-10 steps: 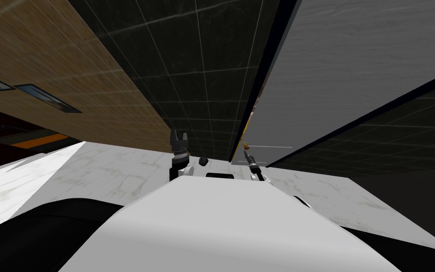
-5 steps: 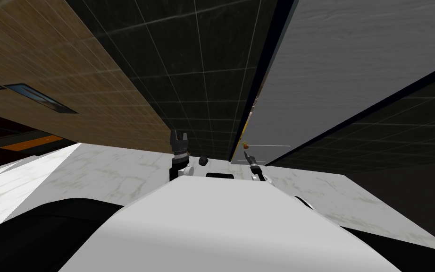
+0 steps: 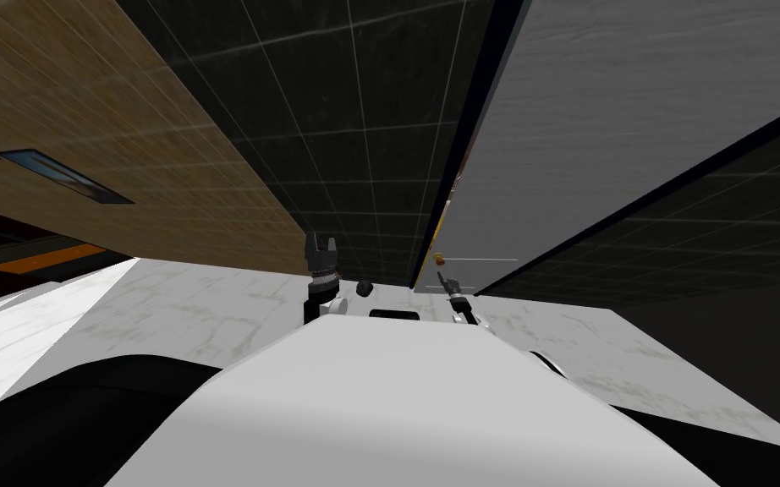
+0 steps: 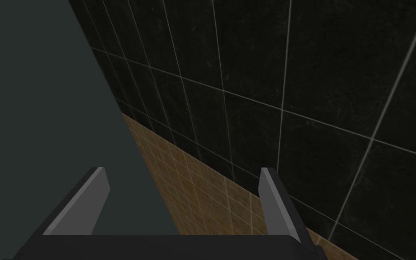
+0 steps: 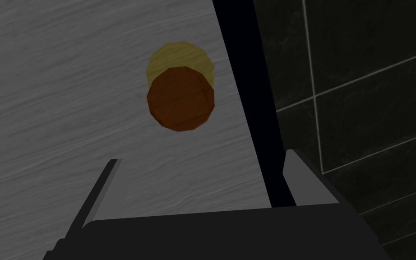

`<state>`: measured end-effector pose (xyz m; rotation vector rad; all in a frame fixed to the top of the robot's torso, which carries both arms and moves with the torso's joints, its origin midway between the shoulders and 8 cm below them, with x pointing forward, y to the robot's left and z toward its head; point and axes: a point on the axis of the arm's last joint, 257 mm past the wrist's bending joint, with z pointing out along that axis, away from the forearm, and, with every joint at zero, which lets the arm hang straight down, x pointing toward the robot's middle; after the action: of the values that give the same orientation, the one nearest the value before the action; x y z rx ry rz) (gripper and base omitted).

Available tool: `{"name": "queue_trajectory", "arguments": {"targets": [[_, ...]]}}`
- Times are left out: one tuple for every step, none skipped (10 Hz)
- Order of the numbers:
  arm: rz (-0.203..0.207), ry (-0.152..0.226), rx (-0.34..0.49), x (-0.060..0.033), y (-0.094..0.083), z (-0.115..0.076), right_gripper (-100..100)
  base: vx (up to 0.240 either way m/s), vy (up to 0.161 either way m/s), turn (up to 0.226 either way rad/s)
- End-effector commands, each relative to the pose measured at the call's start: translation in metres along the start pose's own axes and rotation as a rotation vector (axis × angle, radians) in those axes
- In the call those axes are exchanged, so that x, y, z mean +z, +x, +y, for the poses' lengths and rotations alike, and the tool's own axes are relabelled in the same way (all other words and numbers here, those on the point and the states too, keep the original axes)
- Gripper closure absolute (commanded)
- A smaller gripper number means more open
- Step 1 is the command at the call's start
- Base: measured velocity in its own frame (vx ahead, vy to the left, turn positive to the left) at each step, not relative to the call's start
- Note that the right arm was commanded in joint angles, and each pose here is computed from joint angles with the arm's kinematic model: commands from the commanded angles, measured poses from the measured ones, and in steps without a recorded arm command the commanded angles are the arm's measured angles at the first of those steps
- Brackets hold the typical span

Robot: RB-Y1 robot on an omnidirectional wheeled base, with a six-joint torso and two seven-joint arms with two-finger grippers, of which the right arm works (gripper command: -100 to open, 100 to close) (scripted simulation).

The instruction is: Pull the door open

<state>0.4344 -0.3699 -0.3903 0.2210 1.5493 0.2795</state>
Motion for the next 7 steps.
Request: {"name": "queue_trajectory", "arguments": {"targets": [[0.002, -0.003, -0.057, -0.0014, -0.0004, -0.0020, -100, -0.022, 0.011, -0.036], [0.004, -0.004, -0.090, -0.0023, -0.0007, -0.0032, -100, -0.021, 0.012, -0.039], [0.006, -0.006, -0.124, -0.0032, -0.0010, -0.0045, -100, -0.022, 0.013, -0.038], [0.007, -0.008, -0.152, -0.0040, -0.0012, -0.0055, -100, -0.020, 0.012, -0.028], [0.008, -0.009, -0.179, -0.0048, -0.0015, -0.0066, -100, -0.019, 0.010, -0.029], [0.009, -0.011, -0.205, -0.0055, -0.0017, -0.0076, -100, -0.020, 0.011, -0.028], [0.011, -0.012, -0.226, -0.0062, -0.0019, -0.0085, -100, -0.020, 0.009, -0.028]]}}
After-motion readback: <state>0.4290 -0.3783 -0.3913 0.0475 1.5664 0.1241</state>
